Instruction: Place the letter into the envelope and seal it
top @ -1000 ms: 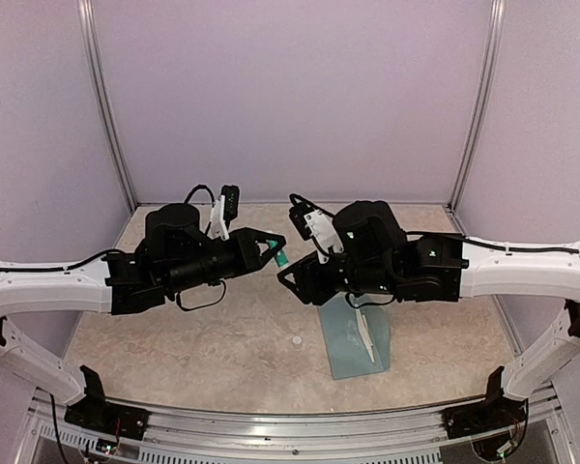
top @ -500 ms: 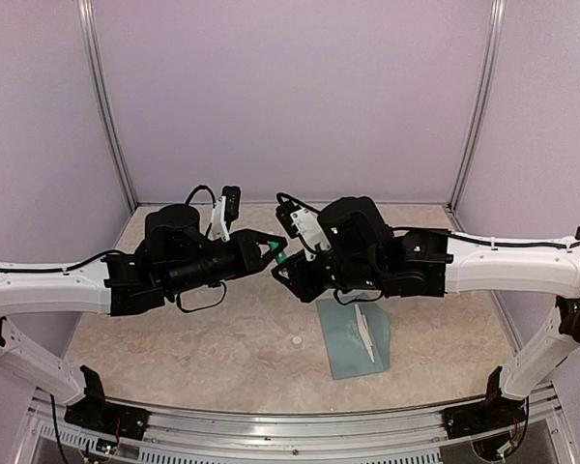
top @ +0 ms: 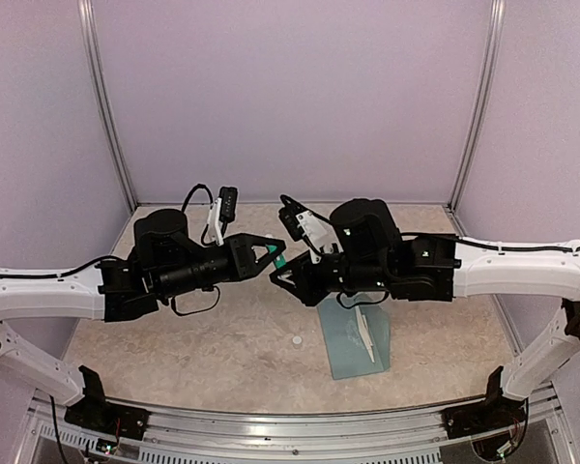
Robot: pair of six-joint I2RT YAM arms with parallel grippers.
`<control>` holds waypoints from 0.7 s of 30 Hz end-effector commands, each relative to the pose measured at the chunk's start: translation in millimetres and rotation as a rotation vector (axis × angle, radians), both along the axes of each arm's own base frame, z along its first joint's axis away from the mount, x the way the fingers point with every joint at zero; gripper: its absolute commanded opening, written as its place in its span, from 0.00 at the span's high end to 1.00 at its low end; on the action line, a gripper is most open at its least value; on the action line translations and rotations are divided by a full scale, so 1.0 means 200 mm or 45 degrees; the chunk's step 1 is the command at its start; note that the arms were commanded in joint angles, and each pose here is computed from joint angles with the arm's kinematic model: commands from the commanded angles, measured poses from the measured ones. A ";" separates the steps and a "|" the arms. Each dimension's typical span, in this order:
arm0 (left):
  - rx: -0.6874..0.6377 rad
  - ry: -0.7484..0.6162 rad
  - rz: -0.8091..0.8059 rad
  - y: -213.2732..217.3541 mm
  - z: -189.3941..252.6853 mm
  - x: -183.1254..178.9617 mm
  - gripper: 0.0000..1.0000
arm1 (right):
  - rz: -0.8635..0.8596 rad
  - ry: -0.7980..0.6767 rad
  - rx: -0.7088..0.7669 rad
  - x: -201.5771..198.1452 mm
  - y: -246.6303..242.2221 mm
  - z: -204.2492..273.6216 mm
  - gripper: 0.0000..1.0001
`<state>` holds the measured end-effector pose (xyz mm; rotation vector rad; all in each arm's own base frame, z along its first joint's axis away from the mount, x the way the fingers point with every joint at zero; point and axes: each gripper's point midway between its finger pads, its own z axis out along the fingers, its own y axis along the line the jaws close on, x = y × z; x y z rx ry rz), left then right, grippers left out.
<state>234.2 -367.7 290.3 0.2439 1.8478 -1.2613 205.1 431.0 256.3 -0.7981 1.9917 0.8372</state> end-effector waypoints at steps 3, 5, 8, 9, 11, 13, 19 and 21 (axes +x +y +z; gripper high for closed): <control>-0.117 -0.275 -0.353 -0.06 0.19 -0.23 0.91 | 0.419 0.088 0.507 -0.25 0.00 0.40 1.00; -0.155 -0.334 -0.447 -0.06 0.22 -0.30 0.91 | 0.549 0.102 0.631 -0.32 -0.03 0.48 1.00; -0.212 -0.411 -0.554 -0.05 0.28 -0.39 0.91 | 0.706 0.170 0.722 -0.42 -0.08 0.53 1.00; -0.226 -0.427 -0.568 -0.05 0.29 -0.40 0.91 | 0.743 0.193 0.737 -0.44 -0.09 0.53 1.00; -0.236 -0.448 -0.602 -0.04 0.30 -0.43 0.91 | 0.828 0.228 0.764 -0.49 -0.10 0.55 1.00; -0.262 -0.471 -0.653 -0.03 0.30 -0.47 0.91 | 0.899 0.258 0.790 -0.53 -0.11 0.56 1.00; -0.303 -0.465 -0.671 -0.01 0.28 -0.50 0.92 | 0.906 0.263 0.791 -0.53 -0.09 0.55 1.00; -0.309 -0.465 -0.621 0.00 0.29 -0.47 0.92 | 0.846 0.232 0.760 -0.49 -0.09 0.55 0.85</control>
